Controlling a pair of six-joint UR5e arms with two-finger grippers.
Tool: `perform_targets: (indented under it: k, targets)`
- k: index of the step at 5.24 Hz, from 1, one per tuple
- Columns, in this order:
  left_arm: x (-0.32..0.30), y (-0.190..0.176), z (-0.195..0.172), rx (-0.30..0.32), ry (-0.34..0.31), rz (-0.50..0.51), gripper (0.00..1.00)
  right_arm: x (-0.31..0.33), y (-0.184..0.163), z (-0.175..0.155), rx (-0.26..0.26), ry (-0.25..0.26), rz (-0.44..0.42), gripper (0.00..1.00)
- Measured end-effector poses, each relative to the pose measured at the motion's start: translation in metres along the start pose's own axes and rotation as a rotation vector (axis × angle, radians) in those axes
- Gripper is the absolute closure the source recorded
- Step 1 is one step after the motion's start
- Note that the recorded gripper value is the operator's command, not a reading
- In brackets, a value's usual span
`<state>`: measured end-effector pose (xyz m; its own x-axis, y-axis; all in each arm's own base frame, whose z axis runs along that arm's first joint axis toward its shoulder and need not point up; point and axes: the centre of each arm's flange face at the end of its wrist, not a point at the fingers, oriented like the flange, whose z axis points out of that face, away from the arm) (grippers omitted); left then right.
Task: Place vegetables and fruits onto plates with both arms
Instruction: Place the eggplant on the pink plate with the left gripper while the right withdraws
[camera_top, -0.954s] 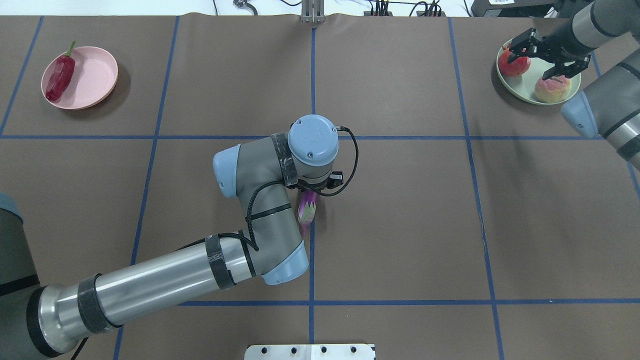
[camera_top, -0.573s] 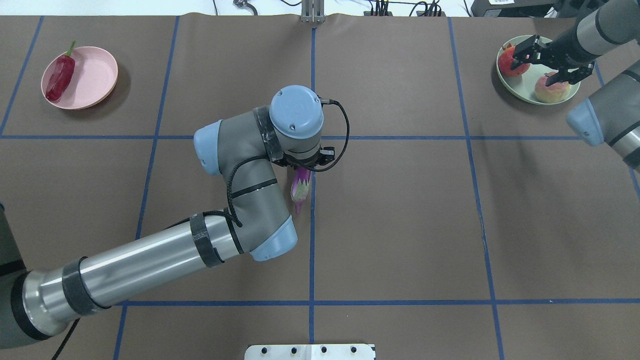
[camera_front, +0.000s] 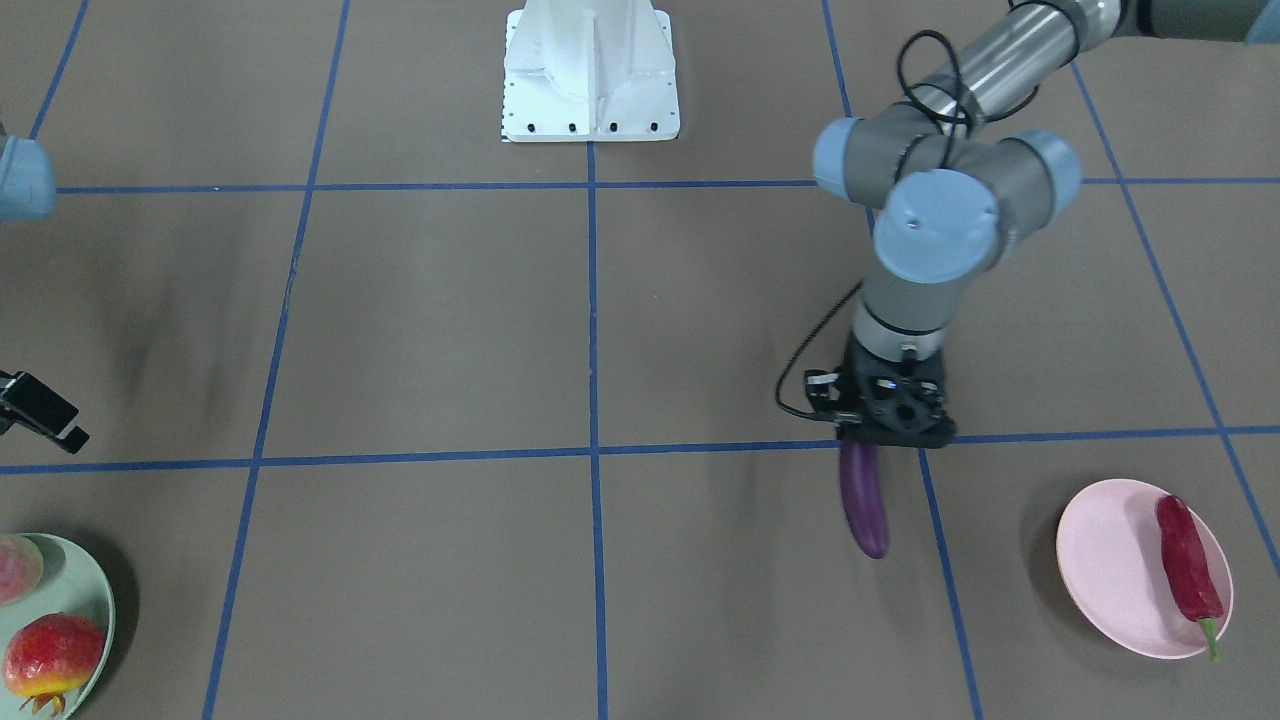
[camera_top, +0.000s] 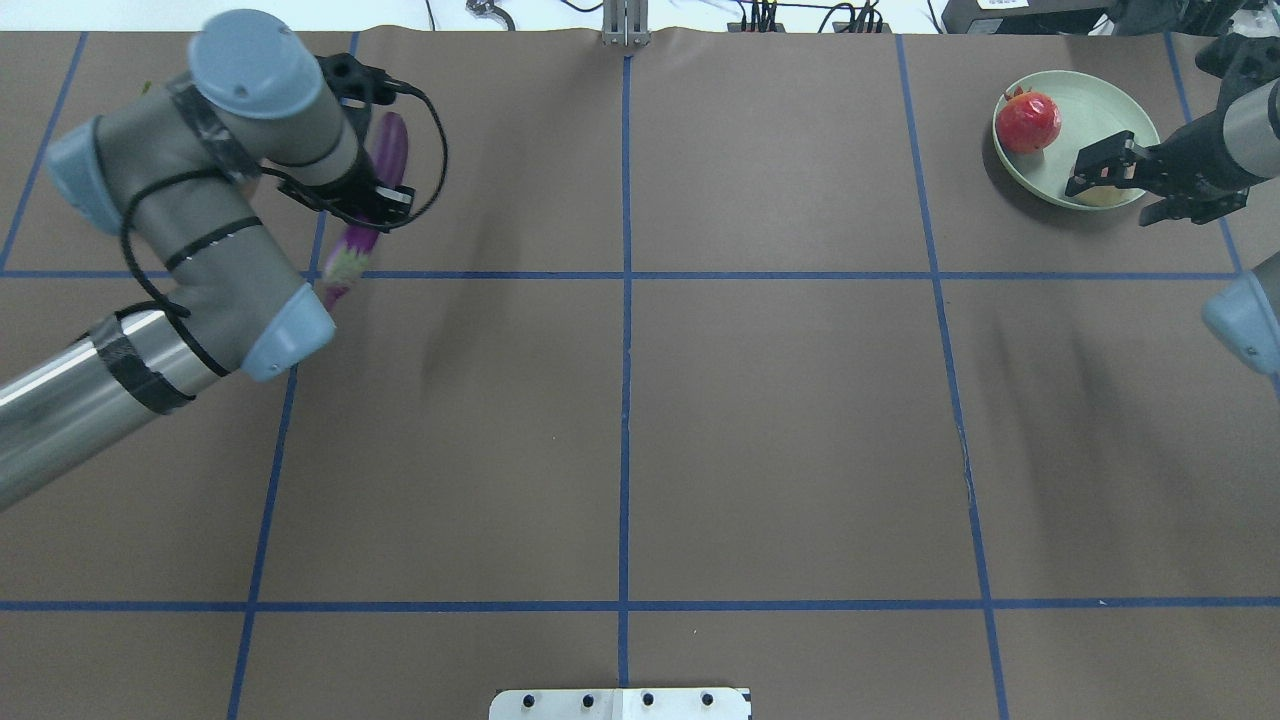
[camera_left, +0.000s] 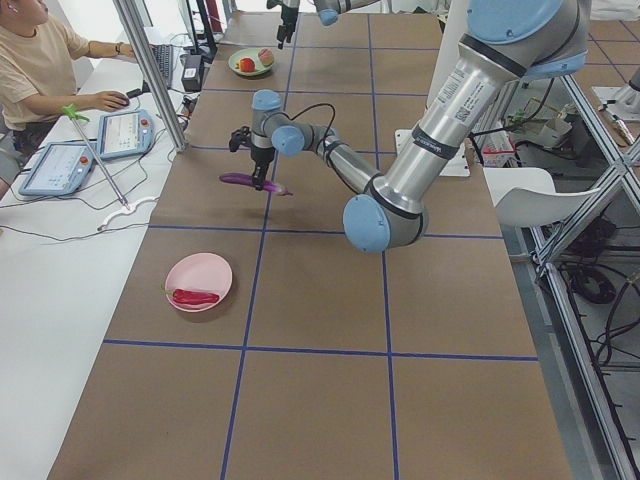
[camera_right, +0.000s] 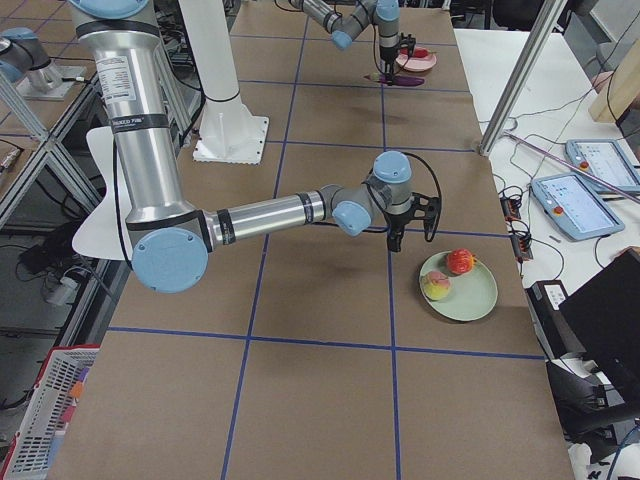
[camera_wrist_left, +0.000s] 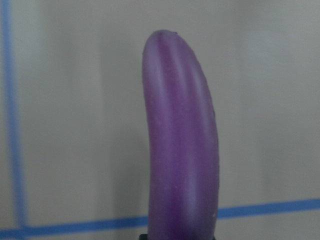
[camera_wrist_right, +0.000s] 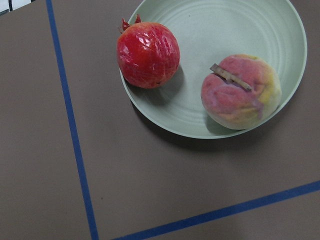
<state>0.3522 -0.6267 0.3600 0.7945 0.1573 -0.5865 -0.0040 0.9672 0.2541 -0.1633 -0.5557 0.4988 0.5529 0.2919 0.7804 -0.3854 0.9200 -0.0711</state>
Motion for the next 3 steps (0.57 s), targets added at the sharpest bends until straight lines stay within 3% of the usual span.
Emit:
perform_targets:
  k: [1,2,3]
  targets:
    - [-0.102,-0.027,0.009,-0.033,-0.050,-0.024,1.00,0.011,0.012,-0.007,-0.002,0.002,-0.016,0.00]
    - [-0.189,-0.048,0.024,-0.070,-0.056,-0.065,0.98,0.018,0.020,-0.012,-0.003,0.002,-0.035,0.00]
    - [-0.232,-0.060,0.043,-0.095,-0.043,-0.092,0.01,0.021,0.025,-0.015,-0.004,0.001,-0.042,0.00]
